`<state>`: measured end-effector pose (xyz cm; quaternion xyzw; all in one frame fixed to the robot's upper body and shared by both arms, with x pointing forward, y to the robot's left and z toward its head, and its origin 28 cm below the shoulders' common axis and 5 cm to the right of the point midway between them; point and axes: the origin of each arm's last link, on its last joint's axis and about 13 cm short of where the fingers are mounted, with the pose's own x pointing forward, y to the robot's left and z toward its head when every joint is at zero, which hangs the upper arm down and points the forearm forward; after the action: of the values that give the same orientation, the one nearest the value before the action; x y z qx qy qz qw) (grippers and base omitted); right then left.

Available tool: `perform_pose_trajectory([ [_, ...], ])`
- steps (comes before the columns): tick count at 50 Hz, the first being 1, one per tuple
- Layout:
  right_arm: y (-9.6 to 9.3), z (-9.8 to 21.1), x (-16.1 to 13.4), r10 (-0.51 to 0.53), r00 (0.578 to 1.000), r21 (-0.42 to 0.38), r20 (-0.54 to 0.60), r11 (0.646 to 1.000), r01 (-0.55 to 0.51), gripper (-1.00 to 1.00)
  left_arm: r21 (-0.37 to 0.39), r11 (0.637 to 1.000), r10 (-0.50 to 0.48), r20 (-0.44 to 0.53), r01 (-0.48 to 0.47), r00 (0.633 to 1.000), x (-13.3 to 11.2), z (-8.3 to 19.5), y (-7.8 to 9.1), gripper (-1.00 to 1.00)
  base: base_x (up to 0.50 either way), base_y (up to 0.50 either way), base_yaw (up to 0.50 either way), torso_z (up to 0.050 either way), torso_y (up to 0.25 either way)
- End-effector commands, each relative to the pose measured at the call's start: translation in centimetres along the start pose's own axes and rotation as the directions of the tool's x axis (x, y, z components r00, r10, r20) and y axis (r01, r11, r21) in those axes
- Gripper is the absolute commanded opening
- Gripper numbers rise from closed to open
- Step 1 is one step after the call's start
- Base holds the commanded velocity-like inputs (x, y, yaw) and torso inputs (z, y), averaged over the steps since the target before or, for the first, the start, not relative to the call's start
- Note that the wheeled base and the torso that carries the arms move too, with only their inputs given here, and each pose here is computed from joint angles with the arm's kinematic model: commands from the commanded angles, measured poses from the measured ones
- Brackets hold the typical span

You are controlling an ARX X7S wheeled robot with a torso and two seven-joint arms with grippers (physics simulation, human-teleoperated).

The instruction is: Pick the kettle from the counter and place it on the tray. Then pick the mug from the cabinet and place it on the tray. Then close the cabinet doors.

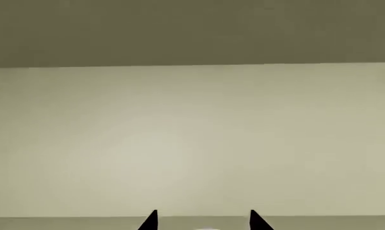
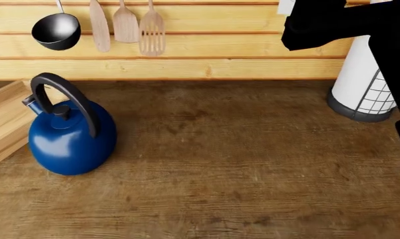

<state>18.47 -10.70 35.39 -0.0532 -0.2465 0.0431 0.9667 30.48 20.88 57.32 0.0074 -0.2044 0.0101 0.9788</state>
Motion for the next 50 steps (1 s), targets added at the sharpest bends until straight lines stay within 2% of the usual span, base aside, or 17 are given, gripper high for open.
perform_pose_trajectory([
  [1, 0.2, 0.1, -0.4, 0.008, 1.0, -0.002, -0.005, 1.0, -0.008, 1.0, -0.007, 1.0, 0.02, 0.135, -0.019, 0.991, -2.2, 3.7, 0.3, -1.0, -0.48, 0.0, 0.0, 0.0, 0.0],
  [12, 0.1, 0.3, -1.0, 0.007, 1.0, 0.003, 0.0, 1.0, -0.007, 1.0, -0.004, 1.0, -0.006, 0.16, 0.007, 0.987, -3.6, 4.9, 0.0, -1.0, -0.48, 0.0, 0.0, 0.0, 0.0],
  [19, 0.0, 0.2, -1.1, 0.003, 1.0, 0.005, 0.001, 1.0, -0.003, 1.0, -0.005, 0.997, -0.079, 0.16, 0.081, 0.984, -4.3, 5.3, -0.6, -1.0, -0.48, 0.0, 0.0, 0.0, 0.0],
  [23, -0.2, 0.3, -1.1, -0.008, 1.0, 0.016, 0.006, 1.0, 0.008, 1.0, 0.01, 0.99, -0.139, 0.146, 0.14, 0.979, -4.5, 5.0, -1.3, -1.0, -0.05, 0.0, 0.0, 0.0, 0.0],
  [29, -0.4, 0.1, -1.2, -0.015, 1.0, 0.02, 0.005, 1.0, 0.015, 1.0, -0.015, 0.974, -0.224, 0.119, 0.228, 0.967, -5.6, 2.4, -2.3, -1.0, 0.0, 0.0, 0.0, 0.0, 0.0],
  [34, -0.6, -0.2, -1.2, -0.027, 1.0, 0.025, 0.002, 0.999, 0.027, 1.0, -0.037, 0.947, -0.315, 0.095, 0.319, 0.944, -7.2, -0.9, -3.4, -1.0, 0.0, 0.0, 0.0, 0.0, 0.0],
  [39, -0.7, -0.5, -1.2, -0.04, 0.999, 0.029, -0.003, 0.999, 0.04, 1.0, -0.066, 0.909, -0.408, 0.072, 0.412, 0.91, -9.1, -3.7, -4.8, -1.0, 0.0, 0.0, 0.0, 0.0, 0.0],
  [47, -0.8, -0.8, -1.2, -0.041, 0.999, 0.029, -0.011, 0.999, 0.041, 1.0, -0.122, 0.857, -0.503, 0.019, 0.501, 0.864, -11.4, -8.0, -5.9, -1.0, 0.0, 0.0, 0.0, 0.0, 0.0],
  [49, -0.7, -1.0, -1.2, -0.041, 0.999, 0.03, -0.014, 0.999, 0.041, 1.0, -0.136, 0.845, -0.523, -0.001, 0.517, 0.853, -11.9, -9.3, -6.1, -1.0, 0.0, 0.0, 0.0, 0.0, 0.0],
  [50, -0.8, -1.3, -1.1, -0.042, 0.999, 0.031, -0.021, 0.999, 0.042, 1.0, -0.16, 0.819, -0.563, -0.049, 0.55, 0.825, -13.1, -12.6, -6.4, -1.0, 0.0, 0.0, 0.0, 0.0, 0.0],
])
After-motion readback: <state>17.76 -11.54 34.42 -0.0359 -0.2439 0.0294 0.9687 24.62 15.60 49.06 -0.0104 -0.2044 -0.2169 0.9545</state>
